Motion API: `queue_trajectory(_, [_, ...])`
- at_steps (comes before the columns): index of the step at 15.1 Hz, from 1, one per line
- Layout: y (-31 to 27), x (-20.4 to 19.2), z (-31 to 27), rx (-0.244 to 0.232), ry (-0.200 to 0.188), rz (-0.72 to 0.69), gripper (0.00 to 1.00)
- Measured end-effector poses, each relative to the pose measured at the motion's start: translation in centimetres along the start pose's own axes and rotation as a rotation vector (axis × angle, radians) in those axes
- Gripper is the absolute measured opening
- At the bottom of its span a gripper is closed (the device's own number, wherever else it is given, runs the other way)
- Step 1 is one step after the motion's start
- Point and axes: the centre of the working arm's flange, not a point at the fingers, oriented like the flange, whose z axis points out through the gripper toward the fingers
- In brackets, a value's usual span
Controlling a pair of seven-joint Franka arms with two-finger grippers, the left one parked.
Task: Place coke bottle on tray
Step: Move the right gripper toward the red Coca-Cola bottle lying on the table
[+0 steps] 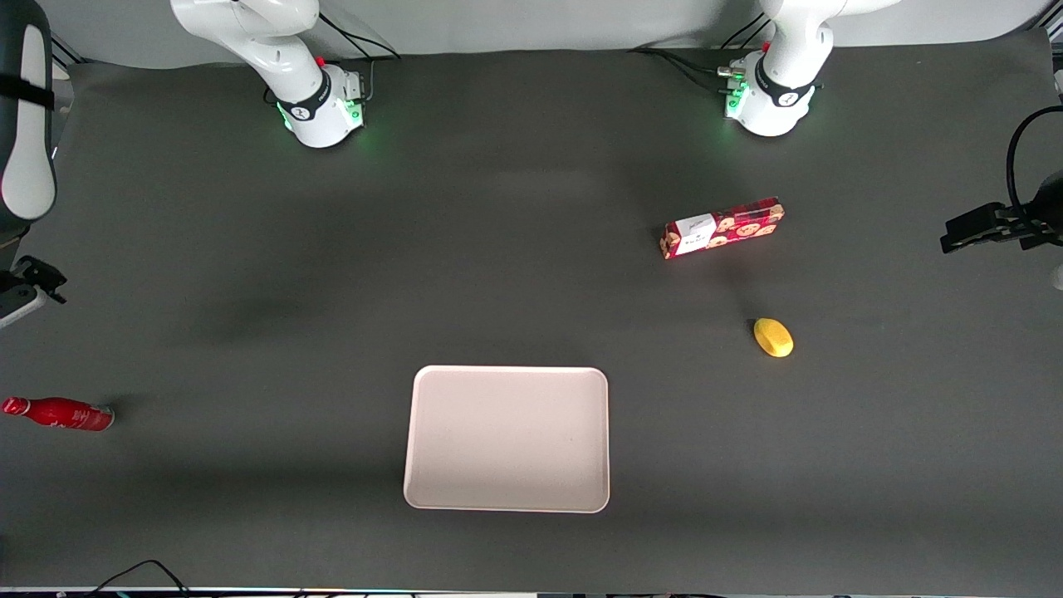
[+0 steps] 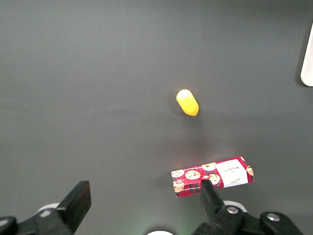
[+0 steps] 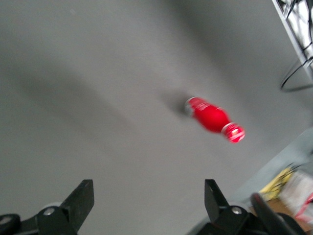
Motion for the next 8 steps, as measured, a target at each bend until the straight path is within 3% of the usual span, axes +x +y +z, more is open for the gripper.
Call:
queue_trajectory(4, [2.0,0.9,4.5,-0.11,-0.006,-0.186,1.0])
queue_trajectory(8, [2.6,1.1,7.0,-0.145,-0.04,-0.273,1.0])
